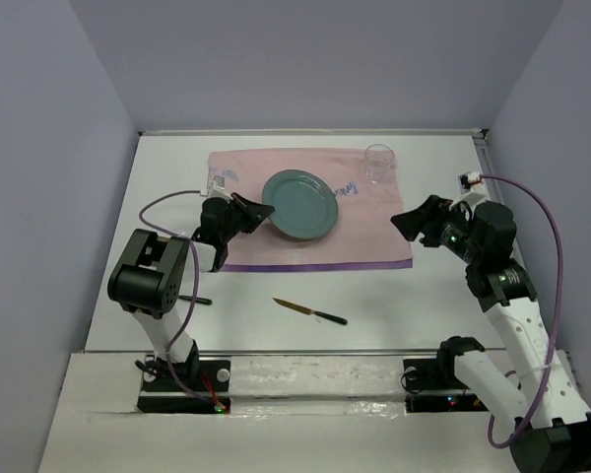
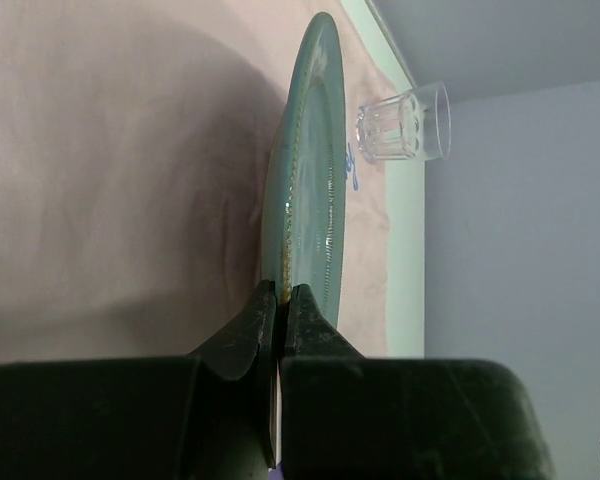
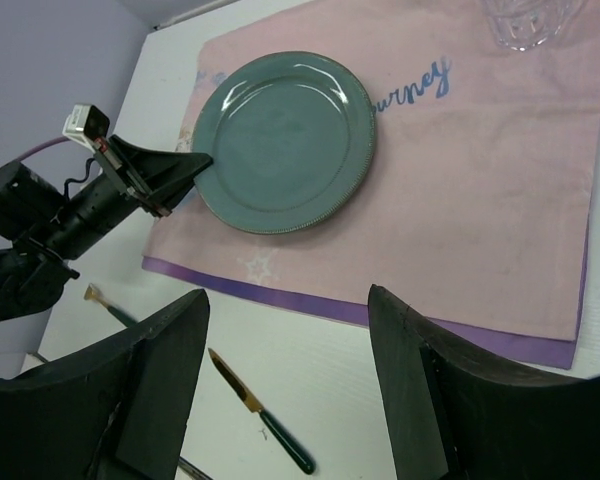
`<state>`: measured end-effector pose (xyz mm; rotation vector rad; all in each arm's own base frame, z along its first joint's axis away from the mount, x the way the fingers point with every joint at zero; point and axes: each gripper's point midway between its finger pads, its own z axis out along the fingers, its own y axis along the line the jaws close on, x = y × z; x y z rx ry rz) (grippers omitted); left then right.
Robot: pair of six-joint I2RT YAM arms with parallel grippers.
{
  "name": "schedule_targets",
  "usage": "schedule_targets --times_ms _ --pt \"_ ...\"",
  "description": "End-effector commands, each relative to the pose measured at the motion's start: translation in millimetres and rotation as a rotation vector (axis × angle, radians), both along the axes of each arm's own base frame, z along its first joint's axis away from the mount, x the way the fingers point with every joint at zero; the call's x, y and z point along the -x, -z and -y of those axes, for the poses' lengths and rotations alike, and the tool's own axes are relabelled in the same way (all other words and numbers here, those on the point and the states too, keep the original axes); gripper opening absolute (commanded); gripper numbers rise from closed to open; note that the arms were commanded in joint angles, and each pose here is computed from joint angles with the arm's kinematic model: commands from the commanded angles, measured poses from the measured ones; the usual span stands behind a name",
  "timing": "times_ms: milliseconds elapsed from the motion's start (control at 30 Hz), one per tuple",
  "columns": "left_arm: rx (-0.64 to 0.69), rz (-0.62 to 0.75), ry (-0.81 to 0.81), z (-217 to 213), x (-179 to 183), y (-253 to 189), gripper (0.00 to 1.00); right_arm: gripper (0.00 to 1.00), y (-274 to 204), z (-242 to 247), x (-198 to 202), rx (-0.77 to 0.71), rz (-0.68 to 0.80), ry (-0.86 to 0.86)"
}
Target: Set the dinner table for one person
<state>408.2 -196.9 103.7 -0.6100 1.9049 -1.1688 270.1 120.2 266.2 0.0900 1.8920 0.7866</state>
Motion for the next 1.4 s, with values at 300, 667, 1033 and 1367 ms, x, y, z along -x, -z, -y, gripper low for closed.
schedule_targets --times_ms 300,667,1033,1367 --pt "0.044 0.208 -0.043 -9 -34 -46 0.16 0.7 12 -9 -8 0.012 0.003 -0.03" --pt "-0.048 0.126 -0.072 -20 -31 -16 0.88 0.7 32 -24 -3 0.039 -0.044 -0.068" --pt "-0.275 0.075 -0.371 -91 1 -24 0.99 0.72 89 -97 25 0.171 -0.159 -0.313" --pt "-0.253 0.376 -0.437 -108 75 -162 0.99 0.77 148 -163 69 0.394 -0.245 -0.562"
